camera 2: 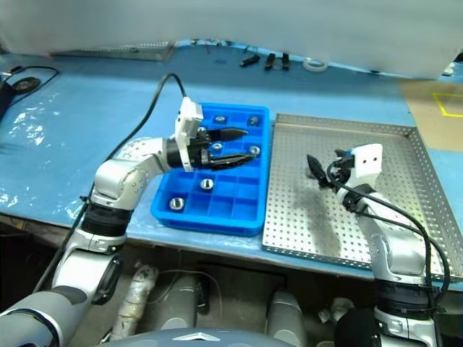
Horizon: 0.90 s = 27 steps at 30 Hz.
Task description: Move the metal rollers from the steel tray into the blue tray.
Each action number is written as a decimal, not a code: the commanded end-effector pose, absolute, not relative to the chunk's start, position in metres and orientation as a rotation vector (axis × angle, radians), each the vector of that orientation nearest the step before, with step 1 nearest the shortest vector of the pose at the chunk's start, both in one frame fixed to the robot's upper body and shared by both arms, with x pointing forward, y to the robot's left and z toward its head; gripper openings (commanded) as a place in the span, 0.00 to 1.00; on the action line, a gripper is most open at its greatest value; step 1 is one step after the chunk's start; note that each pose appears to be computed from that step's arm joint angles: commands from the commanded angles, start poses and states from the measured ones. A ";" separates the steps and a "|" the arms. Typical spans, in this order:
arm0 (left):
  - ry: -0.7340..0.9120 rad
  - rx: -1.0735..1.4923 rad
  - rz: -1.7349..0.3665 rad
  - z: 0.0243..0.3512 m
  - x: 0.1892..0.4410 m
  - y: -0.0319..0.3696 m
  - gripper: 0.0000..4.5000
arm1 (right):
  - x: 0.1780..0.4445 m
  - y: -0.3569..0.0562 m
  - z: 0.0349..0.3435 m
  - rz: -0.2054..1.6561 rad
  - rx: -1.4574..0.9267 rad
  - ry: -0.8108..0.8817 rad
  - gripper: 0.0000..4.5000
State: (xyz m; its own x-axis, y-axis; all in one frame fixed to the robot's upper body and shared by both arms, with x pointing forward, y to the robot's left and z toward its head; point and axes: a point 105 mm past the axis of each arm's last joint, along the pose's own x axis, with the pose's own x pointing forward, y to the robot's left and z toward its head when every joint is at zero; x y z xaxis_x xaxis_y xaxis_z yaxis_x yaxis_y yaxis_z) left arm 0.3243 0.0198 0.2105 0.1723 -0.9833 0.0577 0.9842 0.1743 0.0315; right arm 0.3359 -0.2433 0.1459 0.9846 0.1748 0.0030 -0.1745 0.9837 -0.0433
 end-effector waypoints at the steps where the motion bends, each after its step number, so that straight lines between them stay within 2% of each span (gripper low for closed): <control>1: -0.112 0.030 -1.400 0.218 0.326 0.017 0.88 | 0.342 -0.246 0.156 0.148 -0.050 -0.068 0.90; 9: -0.099 0.051 -1.394 0.213 0.328 0.019 0.88 | 0.362 -0.221 0.134 0.191 -0.053 -0.024 0.90; 19: -0.083 0.123 -1.398 0.205 0.327 0.022 0.88 | 0.361 -0.226 0.091 0.147 -0.077 0.089 0.90; 27: -0.065 0.165 -1.381 0.197 0.332 0.024 0.88 | 0.368 -0.195 0.075 0.229 -0.040 0.114 0.90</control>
State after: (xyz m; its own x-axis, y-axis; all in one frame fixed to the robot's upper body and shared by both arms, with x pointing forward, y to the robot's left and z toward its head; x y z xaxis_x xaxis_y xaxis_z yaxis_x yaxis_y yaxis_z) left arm 0.3329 0.0236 0.1889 0.1944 -0.9788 -0.0650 0.9762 0.1865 0.1102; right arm 0.3652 -0.2005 0.0724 0.9687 0.2098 -0.1324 -0.2138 0.9767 -0.0171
